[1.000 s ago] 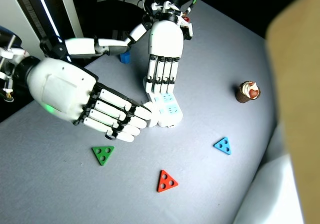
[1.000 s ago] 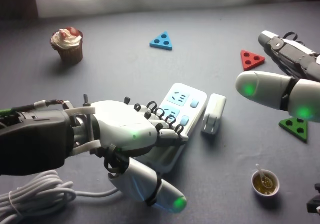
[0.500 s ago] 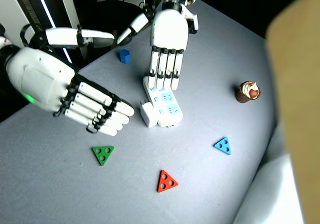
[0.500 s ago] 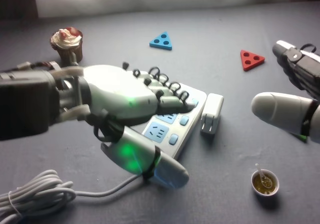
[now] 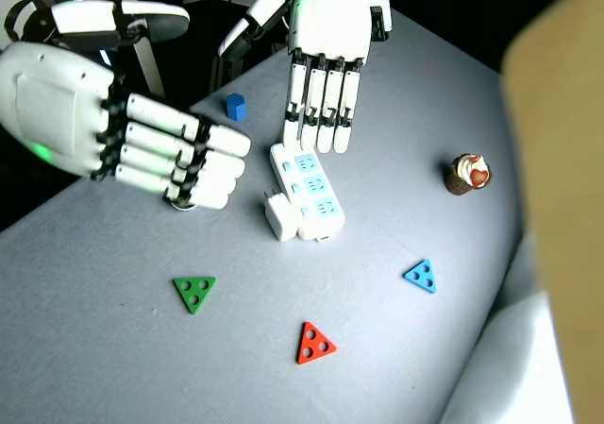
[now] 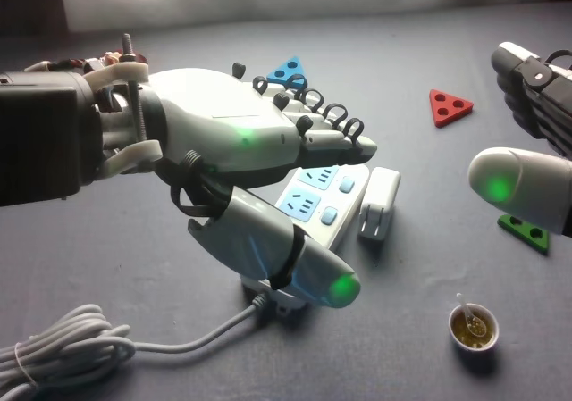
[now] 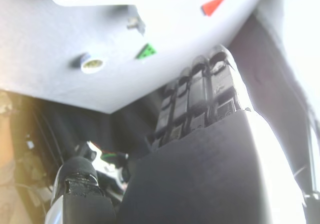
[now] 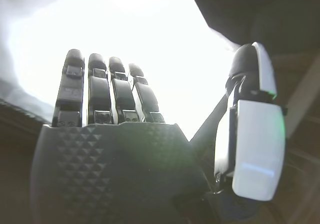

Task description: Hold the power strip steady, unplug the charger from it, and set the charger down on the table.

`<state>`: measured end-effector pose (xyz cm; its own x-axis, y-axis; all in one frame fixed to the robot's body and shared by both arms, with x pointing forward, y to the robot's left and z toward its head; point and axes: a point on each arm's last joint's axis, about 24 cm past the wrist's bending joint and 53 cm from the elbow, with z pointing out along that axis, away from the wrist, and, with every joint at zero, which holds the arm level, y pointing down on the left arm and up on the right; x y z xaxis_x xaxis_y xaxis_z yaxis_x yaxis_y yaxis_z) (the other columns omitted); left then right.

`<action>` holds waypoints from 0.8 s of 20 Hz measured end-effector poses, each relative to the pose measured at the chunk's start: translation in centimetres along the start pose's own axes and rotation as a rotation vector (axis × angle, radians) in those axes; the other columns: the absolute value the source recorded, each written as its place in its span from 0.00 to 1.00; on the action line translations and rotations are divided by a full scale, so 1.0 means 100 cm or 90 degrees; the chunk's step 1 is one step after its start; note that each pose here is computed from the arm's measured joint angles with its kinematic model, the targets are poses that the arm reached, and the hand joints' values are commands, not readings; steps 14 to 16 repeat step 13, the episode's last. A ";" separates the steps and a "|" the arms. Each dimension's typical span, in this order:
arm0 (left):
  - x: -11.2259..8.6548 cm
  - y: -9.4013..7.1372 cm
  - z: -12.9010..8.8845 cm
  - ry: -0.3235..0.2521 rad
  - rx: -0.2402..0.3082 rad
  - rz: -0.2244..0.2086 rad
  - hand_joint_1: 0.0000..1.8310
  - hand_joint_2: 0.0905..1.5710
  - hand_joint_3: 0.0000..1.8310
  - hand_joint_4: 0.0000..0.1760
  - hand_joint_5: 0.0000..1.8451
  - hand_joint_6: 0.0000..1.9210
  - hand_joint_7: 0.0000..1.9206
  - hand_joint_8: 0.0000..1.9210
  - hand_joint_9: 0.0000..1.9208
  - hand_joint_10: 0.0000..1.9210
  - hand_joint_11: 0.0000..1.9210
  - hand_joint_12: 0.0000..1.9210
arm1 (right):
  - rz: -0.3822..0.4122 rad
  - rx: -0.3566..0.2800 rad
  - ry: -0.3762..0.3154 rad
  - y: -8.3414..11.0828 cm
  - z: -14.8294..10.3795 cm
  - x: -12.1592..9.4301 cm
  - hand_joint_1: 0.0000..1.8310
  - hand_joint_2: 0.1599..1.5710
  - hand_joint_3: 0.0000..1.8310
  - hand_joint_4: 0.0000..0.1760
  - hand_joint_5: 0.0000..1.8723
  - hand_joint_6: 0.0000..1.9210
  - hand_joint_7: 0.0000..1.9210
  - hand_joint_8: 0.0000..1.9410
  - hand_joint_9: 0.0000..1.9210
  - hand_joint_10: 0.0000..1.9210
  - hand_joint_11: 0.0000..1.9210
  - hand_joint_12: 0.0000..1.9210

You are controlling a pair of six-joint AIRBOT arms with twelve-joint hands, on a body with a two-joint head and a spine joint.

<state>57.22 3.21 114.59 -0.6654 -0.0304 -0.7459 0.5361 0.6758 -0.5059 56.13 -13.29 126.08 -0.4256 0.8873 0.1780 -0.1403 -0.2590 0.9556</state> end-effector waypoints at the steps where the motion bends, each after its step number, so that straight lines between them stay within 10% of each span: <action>1: -0.001 0.000 -0.001 -0.002 0.001 -0.004 0.00 0.59 0.00 0.00 0.00 0.00 0.01 0.00 0.01 0.00 0.00 0.02 | 0.001 0.005 -0.001 -0.002 0.000 0.000 0.28 0.57 0.00 0.00 0.00 0.00 0.01 0.00 0.01 0.00 0.02 0.01; 16: -0.030 -0.002 -0.022 -0.030 -0.001 0.010 0.00 0.58 0.00 0.00 0.04 0.00 0.04 0.00 0.04 0.00 0.04 0.03 | 0.004 0.057 -0.014 -0.022 -0.005 -0.004 0.24 0.48 0.00 0.00 0.03 0.01 0.06 0.00 0.06 0.00 0.07 0.04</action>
